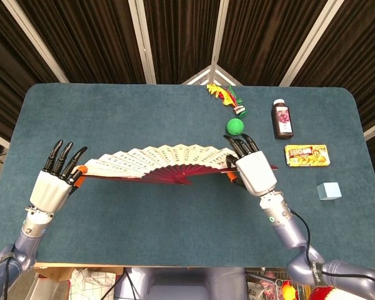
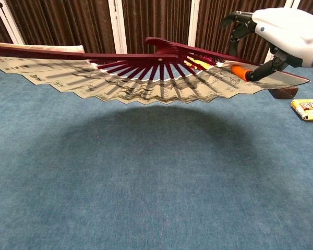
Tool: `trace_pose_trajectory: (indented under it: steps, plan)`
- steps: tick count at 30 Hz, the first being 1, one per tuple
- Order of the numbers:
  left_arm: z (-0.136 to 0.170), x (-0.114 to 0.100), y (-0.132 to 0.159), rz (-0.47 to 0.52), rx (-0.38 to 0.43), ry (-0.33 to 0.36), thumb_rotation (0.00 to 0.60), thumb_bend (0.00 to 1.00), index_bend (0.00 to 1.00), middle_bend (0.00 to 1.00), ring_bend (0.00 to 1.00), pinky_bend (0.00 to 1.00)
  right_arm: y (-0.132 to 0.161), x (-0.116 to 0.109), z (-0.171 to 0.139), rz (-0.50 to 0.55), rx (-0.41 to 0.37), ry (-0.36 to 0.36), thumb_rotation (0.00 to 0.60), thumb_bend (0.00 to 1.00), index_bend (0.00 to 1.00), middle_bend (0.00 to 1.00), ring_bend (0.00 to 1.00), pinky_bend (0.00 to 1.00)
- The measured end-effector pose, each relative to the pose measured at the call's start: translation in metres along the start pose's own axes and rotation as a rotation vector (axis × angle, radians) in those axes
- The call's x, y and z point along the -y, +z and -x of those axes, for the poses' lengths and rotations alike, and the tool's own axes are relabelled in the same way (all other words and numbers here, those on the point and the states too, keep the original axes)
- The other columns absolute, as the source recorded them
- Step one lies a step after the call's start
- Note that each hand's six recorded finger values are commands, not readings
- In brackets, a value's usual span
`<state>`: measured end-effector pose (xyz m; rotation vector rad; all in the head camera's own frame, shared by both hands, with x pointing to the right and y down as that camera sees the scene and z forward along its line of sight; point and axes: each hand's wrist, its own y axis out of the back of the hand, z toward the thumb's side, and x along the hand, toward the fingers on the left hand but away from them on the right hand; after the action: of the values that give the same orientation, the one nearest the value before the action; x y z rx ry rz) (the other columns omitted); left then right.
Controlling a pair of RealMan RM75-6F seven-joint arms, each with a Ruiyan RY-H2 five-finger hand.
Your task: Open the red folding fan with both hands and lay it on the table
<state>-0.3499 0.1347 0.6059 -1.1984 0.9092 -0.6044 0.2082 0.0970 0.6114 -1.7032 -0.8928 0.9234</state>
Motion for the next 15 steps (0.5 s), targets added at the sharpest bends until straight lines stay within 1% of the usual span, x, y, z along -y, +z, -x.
trace_pose_trajectory:
  steps: [3, 6, 8, 11, 15]
  plan:
    - [0.0, 0.002, 0.001, 0.005, 0.001, -0.007, 0.6, 0.46, 0.43, 0.11, 0.0, 0.05, 0.0, 0.003, -0.002, -0.004, -0.005, 0.009, 0.6, 0.48, 0.73, 0.17, 0.2, 0.14]
    - [0.001, 0.005, 0.002, 0.016, -0.002, -0.02, 0.6, 0.46, 0.29, 0.02, 0.0, 0.03, 0.0, 0.008, -0.005, -0.031, -0.02, 0.027, 0.6, 0.48, 0.68, 0.16, 0.17, 0.12]
    - [0.003, 0.006, 0.004, 0.028, 0.005, -0.029, 0.6, 0.45, 0.21, 0.0, 0.0, 0.02, 0.0, 0.011, -0.006, -0.05, -0.026, 0.043, 0.6, 0.48, 0.63, 0.16, 0.15, 0.11]
    - [0.005, 0.007, 0.006, 0.047, 0.028, -0.05, 0.6, 0.44, 0.11, 0.0, 0.0, 0.0, -0.002, 0.017, -0.009, -0.07, -0.019, 0.074, 0.6, 0.45, 0.54, 0.13, 0.12, 0.09]
    - [0.01, 0.008, 0.004, 0.082, 0.038, -0.083, 0.6, 0.44, 0.08, 0.0, 0.0, 0.0, -0.008, 0.021, -0.011, -0.092, 0.002, 0.104, 0.6, 0.38, 0.34, 0.09, 0.09, 0.06]
